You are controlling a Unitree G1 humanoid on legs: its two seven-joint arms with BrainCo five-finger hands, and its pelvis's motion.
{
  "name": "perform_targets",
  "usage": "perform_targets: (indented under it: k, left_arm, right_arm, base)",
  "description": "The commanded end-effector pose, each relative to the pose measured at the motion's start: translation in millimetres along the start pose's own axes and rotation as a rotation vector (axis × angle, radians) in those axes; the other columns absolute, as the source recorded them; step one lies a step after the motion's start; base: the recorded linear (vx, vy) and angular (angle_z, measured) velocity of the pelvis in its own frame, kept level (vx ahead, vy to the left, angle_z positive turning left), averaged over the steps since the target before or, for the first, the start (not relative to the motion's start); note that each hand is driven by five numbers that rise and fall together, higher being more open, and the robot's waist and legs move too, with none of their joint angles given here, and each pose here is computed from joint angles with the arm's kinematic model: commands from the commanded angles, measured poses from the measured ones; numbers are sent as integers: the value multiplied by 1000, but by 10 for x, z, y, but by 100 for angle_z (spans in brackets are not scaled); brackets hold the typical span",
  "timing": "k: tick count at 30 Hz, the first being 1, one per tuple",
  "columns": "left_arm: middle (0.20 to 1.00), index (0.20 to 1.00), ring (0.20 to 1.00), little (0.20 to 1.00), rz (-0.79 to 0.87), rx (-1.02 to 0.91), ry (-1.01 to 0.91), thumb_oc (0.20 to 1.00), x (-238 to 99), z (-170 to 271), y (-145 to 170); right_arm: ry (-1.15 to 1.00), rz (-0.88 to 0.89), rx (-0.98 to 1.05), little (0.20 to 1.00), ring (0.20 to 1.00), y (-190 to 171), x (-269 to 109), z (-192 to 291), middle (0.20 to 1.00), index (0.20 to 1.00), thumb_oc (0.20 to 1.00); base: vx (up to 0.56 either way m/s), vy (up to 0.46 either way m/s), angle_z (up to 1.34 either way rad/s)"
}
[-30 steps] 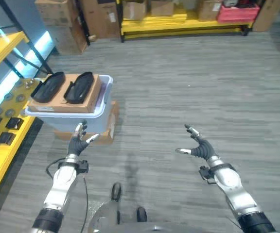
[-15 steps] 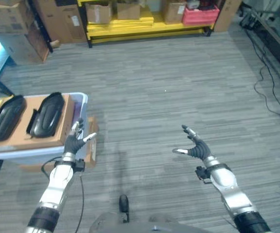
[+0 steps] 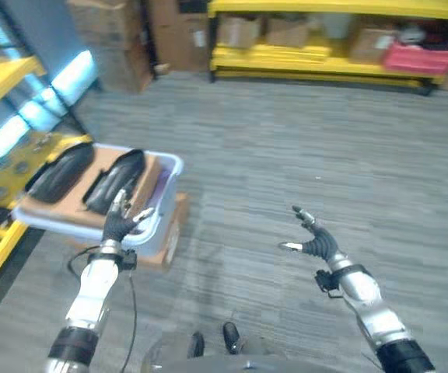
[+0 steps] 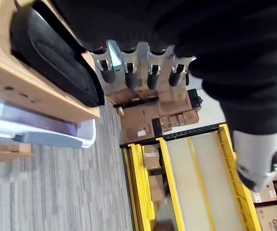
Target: Move parts from the plastic box to the shelf.
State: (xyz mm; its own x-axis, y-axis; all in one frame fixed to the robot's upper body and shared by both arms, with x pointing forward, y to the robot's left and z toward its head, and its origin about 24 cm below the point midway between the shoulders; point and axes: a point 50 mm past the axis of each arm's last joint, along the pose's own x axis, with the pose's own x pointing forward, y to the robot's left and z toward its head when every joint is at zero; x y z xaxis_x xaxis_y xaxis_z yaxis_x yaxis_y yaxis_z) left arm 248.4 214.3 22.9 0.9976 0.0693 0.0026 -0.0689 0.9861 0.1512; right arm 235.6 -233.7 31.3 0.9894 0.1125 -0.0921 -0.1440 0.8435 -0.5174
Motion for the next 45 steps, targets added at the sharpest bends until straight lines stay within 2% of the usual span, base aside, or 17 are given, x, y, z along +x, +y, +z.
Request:
perform_targets:
  k: [1, 8, 13, 16, 22, 32, 38, 45]
  left_arm:
    - [1000, 1000, 1000, 1000, 38, 35, -158, 1000, 93, 305, 162]
    - [1000, 1000, 1000, 1000, 60, 49, -188, 1000, 124, 378, 226]
    - [1000, 1000, 1000, 1000, 50, 130, -210, 1000, 186, 458, 281]
    - [1000, 1000, 1000, 1000, 89, 188, -225, 1000, 183, 520, 431]
    - [1000, 1000, 1000, 1000, 66, 188, -207, 1000, 168, 484, 405]
    - [1000, 1000, 1000, 1000, 125, 116, -234, 1000, 116, 494, 409]
    - [1000, 1000, 1000, 1000, 147, 61, -231, 1000, 77, 453, 372]
    - [1000, 1000, 1000, 1000, 136, 112, -255, 1000, 148, 514, 347]
  right_arm:
    - [-122, -90, -30, 1000, 1000, -255, 11, 231, 1000, 1000, 1000]
    - [-141, -97, 2, 1000, 1000, -222, 74, 267, 1000, 1000, 1000]
    - [-119, -98, 46, 1000, 1000, -95, 115, 229, 1000, 1000, 1000]
    - [-140, -59, 72, 1000, 1000, 34, 176, 291, 1000, 1000, 1000]
    - [-102, -5, 61, 1000, 1000, 92, 97, 201, 1000, 1000, 1000]
    - [-237, -36, -5, 1000, 1000, -98, 190, 486, 1000, 1000, 1000]
    - [-256, -59, 30, 1000, 1000, -145, 211, 524, 1000, 1000, 1000]
    - [-257, -90, 136, 1000, 1000, -140, 202, 506, 1000, 1000, 1000]
  base:
    - [67, 261, 7]
    - [74, 357, -32]
    - [23, 411, -63]
    - [-20, 351, -76]
    - [-14, 199, -31]
    - [52, -59, 4]
    - [-6, 55, 72]
    - [-1, 339, 27]
